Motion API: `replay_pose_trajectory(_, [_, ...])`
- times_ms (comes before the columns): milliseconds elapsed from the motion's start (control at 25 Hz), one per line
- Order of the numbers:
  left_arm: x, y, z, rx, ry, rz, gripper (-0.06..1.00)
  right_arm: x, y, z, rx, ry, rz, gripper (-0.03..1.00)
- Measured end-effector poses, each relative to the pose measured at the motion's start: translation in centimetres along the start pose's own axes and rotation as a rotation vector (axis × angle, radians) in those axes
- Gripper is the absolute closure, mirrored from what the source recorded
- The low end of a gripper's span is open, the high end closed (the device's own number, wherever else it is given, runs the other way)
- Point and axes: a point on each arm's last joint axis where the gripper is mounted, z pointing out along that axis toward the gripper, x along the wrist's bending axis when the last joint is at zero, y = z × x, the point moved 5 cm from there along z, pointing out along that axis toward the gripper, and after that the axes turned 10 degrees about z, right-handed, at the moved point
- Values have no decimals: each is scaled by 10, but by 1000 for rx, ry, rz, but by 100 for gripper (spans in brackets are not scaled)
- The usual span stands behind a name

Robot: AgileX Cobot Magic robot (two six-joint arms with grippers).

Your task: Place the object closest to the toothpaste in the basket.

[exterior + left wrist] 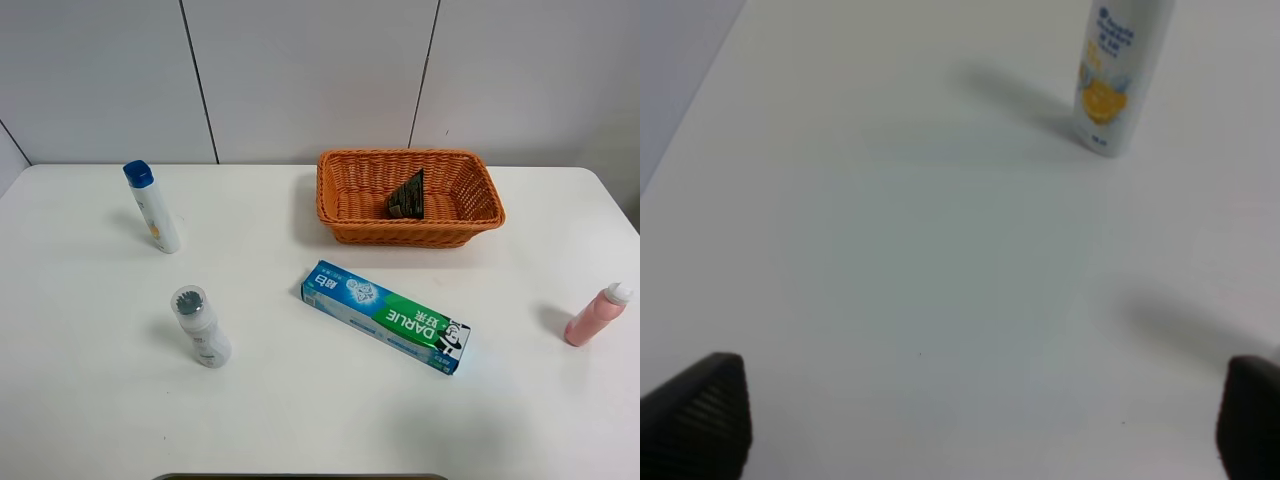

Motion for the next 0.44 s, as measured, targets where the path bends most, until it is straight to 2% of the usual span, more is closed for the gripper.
replay_pose_trajectory(440, [0, 0, 0, 0, 0, 0, 1, 0, 0, 0, 0, 0, 0, -2])
